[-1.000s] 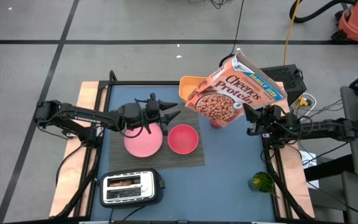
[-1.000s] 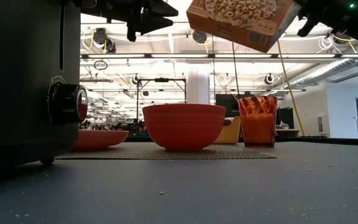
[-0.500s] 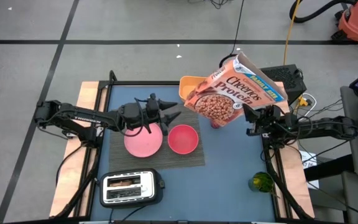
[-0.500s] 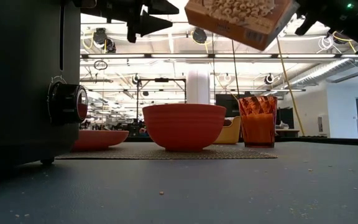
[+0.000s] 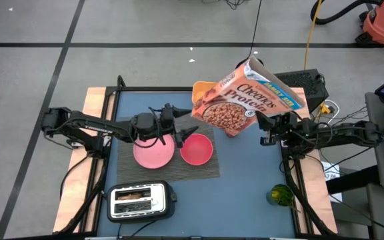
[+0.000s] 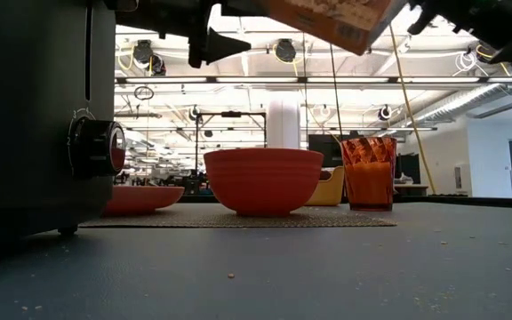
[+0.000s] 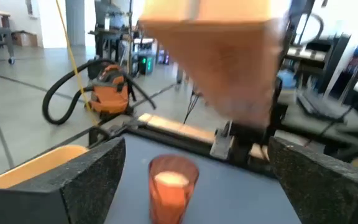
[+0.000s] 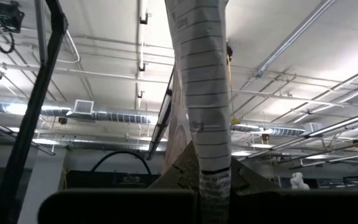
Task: Arrange a breakfast setting
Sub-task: Pour the cereal into the dark pink bowl
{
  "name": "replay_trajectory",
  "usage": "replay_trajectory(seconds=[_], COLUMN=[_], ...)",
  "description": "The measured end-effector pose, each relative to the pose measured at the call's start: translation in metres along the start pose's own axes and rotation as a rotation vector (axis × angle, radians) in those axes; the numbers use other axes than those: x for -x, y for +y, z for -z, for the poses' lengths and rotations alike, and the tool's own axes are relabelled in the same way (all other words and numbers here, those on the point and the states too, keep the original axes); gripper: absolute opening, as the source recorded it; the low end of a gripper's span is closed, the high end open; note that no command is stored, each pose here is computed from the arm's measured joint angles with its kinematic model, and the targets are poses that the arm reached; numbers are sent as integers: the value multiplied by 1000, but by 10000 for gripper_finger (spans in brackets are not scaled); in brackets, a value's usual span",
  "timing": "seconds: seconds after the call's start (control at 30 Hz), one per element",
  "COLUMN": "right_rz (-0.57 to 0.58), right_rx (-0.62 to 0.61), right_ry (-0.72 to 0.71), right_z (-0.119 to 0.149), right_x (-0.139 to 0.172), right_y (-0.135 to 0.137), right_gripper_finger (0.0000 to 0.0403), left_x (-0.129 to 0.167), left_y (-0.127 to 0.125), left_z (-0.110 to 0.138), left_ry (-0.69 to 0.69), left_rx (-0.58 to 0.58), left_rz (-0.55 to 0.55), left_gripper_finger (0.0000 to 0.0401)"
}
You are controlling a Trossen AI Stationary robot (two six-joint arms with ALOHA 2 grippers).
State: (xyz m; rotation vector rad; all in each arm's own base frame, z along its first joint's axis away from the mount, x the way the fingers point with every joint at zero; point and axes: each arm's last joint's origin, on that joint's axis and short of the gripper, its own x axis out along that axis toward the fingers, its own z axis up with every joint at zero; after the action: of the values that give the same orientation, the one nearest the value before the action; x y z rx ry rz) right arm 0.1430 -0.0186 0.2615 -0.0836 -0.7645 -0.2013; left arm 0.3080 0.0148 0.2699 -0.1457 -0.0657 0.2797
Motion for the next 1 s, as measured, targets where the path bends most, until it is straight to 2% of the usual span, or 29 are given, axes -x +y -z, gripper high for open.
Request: replay_trajectory(seconds=[0.23, 0.4, 0.63, 1.0], right_rz=[-52, -54, -88, -127], right_rx=[15, 36, 79, 48], right_ry=[6, 2, -28, -17], right_z=[7, 11, 14, 29], right_x=[-27, -47, -72, -78], right_y=[4, 5, 9, 11], right_gripper_finger=[1, 1, 1, 1], left_x=[-5, -5, -4, -1], left_y=[-5, -6, -9, -10], left_z=[5, 0, -7, -17], left_ry=[-46, -96, -164, -279], left_rx=[8, 16, -39, -91], left_rz=[21, 27, 97, 100], left_gripper_finger=[400, 400, 400, 400])
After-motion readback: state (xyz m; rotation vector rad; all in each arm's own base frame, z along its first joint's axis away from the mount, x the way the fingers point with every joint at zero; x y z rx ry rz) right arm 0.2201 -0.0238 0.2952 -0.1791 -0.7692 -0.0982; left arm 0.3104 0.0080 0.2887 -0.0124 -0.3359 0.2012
